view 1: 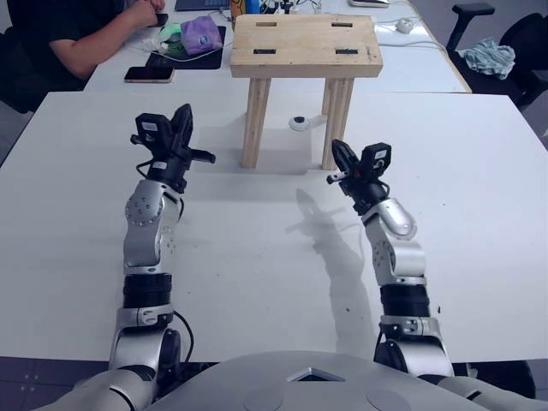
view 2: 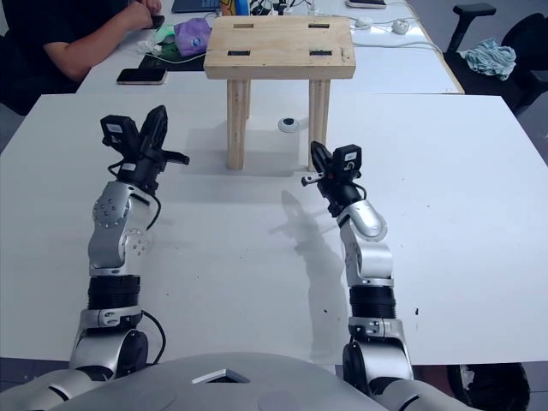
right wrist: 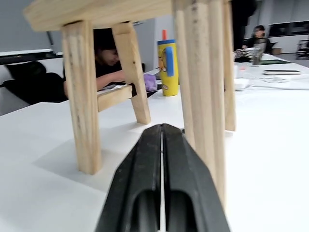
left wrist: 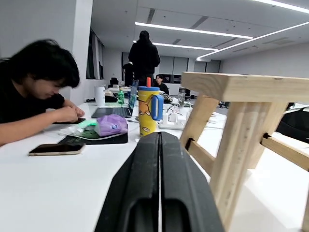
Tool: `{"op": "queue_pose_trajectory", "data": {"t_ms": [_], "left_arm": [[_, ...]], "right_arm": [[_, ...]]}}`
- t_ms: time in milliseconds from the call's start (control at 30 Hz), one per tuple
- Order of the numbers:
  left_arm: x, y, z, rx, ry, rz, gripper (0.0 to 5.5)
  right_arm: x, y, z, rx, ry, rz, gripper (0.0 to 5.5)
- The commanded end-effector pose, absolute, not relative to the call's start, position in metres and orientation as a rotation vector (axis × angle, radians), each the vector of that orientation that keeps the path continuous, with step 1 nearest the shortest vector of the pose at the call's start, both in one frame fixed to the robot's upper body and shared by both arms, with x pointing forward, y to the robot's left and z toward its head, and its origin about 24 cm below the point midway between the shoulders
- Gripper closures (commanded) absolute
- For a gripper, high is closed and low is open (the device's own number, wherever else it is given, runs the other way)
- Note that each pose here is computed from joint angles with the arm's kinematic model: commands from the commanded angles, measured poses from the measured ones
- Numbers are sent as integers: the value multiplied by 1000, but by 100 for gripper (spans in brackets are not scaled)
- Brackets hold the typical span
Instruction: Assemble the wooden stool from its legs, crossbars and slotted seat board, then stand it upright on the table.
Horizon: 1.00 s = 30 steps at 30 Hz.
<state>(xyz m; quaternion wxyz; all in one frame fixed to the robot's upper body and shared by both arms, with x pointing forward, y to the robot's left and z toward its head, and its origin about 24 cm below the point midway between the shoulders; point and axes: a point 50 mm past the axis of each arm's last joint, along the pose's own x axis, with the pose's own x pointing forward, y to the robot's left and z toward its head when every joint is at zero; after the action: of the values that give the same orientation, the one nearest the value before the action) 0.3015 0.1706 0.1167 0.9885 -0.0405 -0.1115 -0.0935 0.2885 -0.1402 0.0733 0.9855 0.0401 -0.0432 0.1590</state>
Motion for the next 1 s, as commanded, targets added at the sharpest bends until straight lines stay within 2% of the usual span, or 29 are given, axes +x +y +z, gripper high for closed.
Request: {"op": "queue_pose_trajectory", "data": {"t_ms": [33,200,367,633,867,1000], "left_arm": [[302,168,118,-6,-252,-120,550],[299,169,112,55,-257,-69,550],[301,154,107,120,-285,-68,550],[306,134,113,59,-354,-63,550],[304,111,113,57,-376,-112,550],[303,112,107,47,-360,-100,550]], "right_arm": [[280,-120,75,42,-137,280,550],[278,-109,76,44,-147,242,550],[293,-120,81,6,-166,217,550],[319,-139,89,-49,-166,204,550],[324,-146,89,-72,-162,215,550],[321,-140,82,-78,-130,242,550]]}}
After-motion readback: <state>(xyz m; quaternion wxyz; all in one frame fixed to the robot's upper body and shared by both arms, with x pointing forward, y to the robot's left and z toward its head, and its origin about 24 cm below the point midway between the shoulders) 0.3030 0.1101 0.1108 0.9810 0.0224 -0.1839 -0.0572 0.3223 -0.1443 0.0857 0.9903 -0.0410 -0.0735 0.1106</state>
